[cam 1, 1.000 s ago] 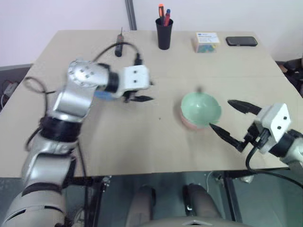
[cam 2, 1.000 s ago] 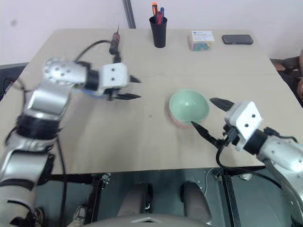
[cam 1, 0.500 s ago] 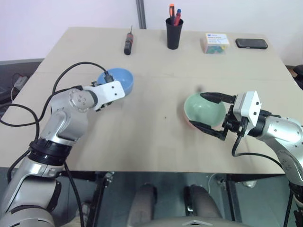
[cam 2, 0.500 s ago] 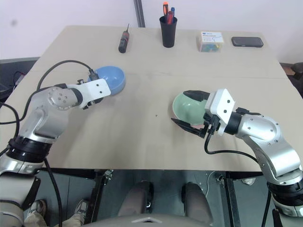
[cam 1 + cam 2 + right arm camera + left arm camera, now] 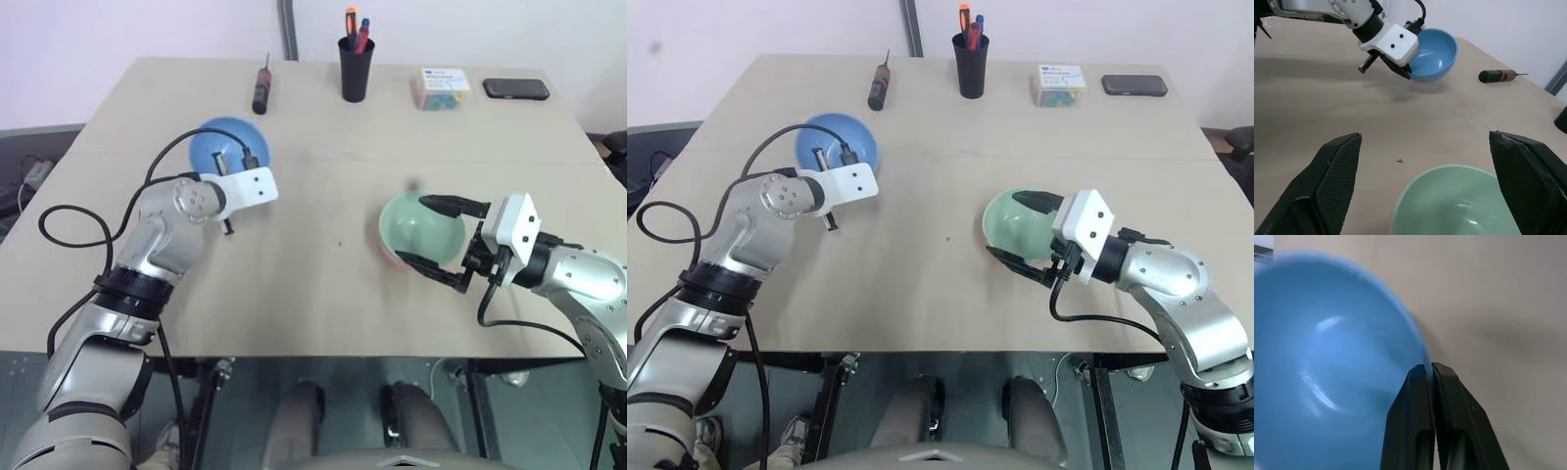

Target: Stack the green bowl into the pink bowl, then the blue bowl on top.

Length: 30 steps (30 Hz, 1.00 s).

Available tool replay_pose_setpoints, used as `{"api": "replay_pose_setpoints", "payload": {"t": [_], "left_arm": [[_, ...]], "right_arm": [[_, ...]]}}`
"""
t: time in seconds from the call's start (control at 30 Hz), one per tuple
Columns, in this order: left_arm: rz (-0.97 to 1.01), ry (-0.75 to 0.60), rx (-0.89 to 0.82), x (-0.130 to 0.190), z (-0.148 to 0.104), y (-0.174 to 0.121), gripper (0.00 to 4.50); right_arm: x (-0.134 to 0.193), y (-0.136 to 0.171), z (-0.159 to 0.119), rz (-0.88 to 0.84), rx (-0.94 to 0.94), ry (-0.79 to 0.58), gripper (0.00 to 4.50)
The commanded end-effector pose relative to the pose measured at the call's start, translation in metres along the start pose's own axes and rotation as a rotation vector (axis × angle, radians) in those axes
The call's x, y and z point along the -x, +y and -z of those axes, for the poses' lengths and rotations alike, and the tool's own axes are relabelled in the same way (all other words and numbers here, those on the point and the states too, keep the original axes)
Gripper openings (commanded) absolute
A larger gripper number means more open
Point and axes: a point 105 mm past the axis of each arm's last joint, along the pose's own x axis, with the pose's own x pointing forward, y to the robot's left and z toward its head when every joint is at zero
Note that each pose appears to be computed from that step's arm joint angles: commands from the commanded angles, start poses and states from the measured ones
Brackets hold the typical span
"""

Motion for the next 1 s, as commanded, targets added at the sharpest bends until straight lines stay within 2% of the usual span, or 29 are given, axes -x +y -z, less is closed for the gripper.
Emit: {"api": "replay_pose_setpoints", "payload": {"t": [0.03, 0.23, 0.37, 0.47, 0.53, 0.77, 0.9, 0.93, 1.0], "left_arm": [[-0.041, -0.027, -0.018, 0.005, -0.006, 0.014, 0.02], [-0.041, -0.103, -0.037, 0.012, -0.020, 0.020, 0.02], [0.098, -0.410, 0.031, 0.040, -0.077, 0.014, 0.02], [0.193, -0.572, 0.029, 0.060, -0.108, 0.008, 0.02], [0.285, -0.722, -0.014, 0.075, -0.140, 0.002, 0.02], [0.554, -1.016, -0.186, 0.093, -0.208, -0.025, 0.02], [0.656, -1.051, -0.295, 0.087, -0.218, -0.042, 0.02], [0.680, -1.044, -0.318, 0.083, -0.217, -0.047, 0.53], [0.690, -1.018, -0.352, 0.075, -0.213, -0.051, 0.95]], "right_arm": [[0.003, -0.003, -0.013, 0.025, 0.034, -0.033, 4.37], [0.004, -0.005, -0.012, 0.043, 0.037, -0.023, 4.37], [0.015, -0.012, -0.008, 0.102, 0.030, 0.004, 4.37], [0.026, -0.014, -0.004, 0.150, 0.012, 0.028, 4.37], [0.040, -0.014, 0.003, 0.213, -0.002, 0.072, 4.37], [0.075, 0.003, 0.011, 0.365, -0.031, 0.182, 4.37], [0.079, 0.011, 0.010, 0.401, -0.033, 0.203, 4.37], [0.078, 0.013, 0.009, 0.405, -0.033, 0.202, 4.37], [0.077, 0.015, 0.009, 0.410, -0.034, 0.202, 4.37]]}}
